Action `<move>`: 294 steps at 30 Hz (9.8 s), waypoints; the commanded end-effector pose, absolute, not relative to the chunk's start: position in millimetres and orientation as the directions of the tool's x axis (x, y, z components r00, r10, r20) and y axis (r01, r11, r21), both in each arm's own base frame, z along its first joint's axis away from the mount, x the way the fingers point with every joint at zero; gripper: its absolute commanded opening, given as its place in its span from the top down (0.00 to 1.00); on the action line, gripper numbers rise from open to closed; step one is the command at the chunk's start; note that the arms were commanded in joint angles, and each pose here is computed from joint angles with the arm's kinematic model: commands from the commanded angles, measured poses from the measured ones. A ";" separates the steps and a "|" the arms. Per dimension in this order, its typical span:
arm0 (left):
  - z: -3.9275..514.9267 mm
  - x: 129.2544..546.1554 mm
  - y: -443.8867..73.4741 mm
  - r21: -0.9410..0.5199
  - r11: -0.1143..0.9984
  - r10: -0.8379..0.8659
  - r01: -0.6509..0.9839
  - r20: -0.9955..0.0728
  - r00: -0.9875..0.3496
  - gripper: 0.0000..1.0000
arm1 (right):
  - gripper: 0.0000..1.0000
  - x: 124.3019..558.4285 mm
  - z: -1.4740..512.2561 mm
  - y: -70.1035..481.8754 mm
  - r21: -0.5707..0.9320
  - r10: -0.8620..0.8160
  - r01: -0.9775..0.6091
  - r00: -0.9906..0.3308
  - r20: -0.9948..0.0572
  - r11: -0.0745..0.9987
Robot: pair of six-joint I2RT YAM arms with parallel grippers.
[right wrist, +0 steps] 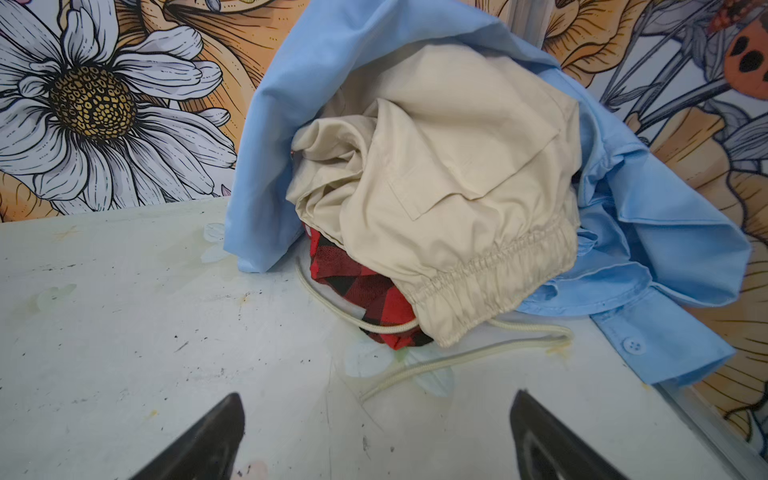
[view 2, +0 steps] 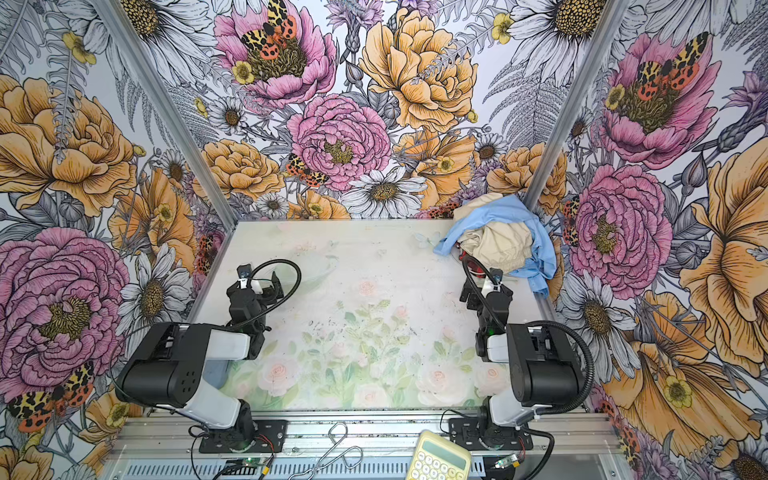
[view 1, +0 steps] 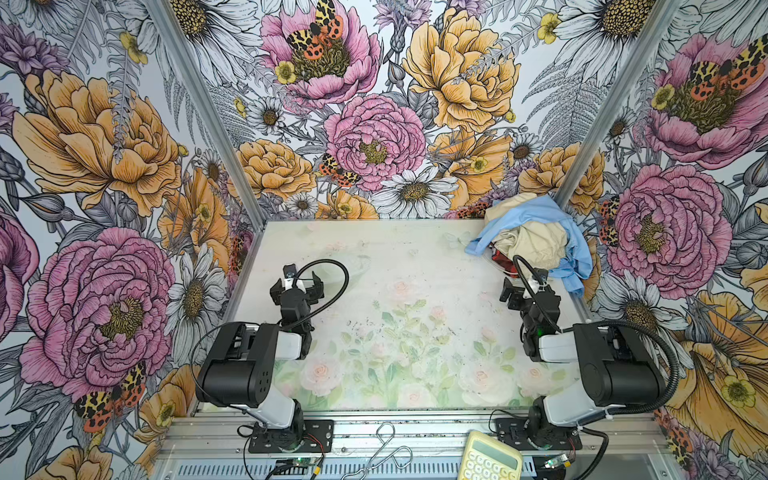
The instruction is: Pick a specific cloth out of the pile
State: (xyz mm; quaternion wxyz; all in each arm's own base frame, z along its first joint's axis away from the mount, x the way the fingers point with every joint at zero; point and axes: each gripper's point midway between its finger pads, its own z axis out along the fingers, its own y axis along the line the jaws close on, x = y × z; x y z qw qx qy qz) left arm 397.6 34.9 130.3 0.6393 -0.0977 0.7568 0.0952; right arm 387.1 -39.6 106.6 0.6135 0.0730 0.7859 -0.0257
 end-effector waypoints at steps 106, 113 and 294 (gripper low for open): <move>365.0 336.8 -232.5 -0.143 0.521 -0.033 0.841 -0.989 -0.147 0.01 | 0.64 544.7 42.9 -28.0 0.160 0.506 0.515 -0.651 -0.566 0.842; 369.4 333.6 -230.9 -0.135 0.519 -0.037 0.844 -0.990 -0.135 0.01 | 1.00 544.9 44.3 -21.6 0.155 0.481 0.486 -0.670 -0.566 0.860; 503.9 465.3 -0.7 -0.178 0.984 -0.178 0.012 -0.984 0.015 1.00 | 0.04 325.2 161.7 112.4 0.373 0.246 -0.052 -0.668 -0.703 0.926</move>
